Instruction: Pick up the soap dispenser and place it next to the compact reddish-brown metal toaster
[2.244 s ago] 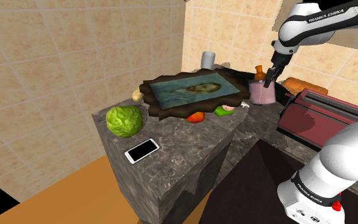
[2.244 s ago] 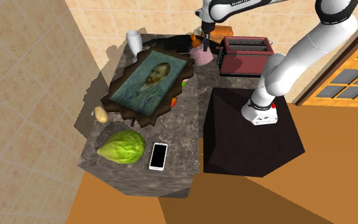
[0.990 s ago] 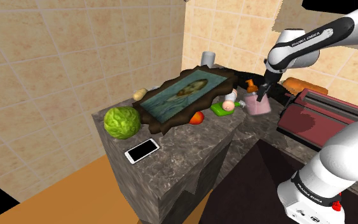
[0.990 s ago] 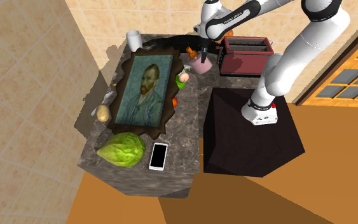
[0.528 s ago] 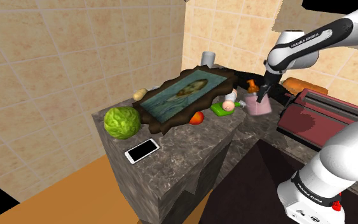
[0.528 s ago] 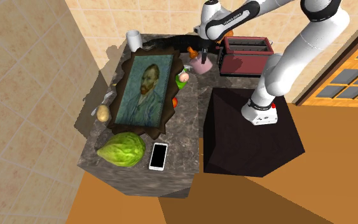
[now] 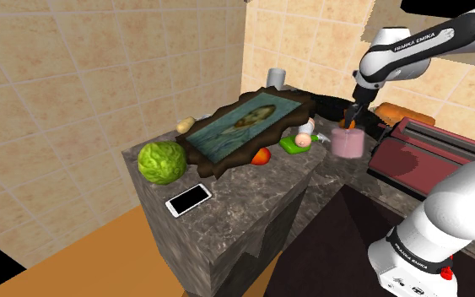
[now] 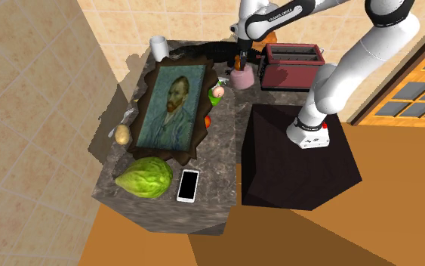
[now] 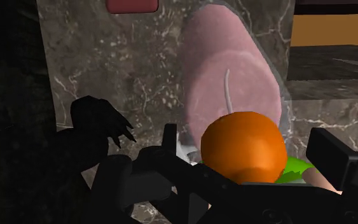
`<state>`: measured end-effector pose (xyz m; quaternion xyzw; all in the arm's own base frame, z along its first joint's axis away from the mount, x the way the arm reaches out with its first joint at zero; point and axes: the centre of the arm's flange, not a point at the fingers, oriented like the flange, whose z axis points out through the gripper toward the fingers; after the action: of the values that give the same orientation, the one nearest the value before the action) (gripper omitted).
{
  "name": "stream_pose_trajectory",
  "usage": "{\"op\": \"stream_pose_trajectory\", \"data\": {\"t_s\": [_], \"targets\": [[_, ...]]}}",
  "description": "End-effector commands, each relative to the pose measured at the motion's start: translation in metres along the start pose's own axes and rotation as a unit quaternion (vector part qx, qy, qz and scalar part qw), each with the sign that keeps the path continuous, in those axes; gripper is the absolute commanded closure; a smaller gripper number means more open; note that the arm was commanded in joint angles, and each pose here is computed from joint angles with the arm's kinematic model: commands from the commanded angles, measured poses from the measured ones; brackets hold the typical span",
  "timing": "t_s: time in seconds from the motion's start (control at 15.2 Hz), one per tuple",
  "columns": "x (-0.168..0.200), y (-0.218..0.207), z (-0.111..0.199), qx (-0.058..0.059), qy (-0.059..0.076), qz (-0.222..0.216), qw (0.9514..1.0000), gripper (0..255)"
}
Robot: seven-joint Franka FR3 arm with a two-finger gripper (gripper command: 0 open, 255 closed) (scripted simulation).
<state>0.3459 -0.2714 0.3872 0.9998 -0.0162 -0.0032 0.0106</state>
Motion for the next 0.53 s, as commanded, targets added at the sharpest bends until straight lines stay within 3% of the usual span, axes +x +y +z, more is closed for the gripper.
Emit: {"op": "stream_pose_trajectory", "data": {"t_s": [0.0, 0.46], "targets": [[-0.0015, 0.0006, -0.0138, 0.000, -0.001, 0.000, 1.0000, 0], [-0.0015, 0.0006, -0.0138, 0.000, -0.001, 0.000, 1.0000, 0]]}}
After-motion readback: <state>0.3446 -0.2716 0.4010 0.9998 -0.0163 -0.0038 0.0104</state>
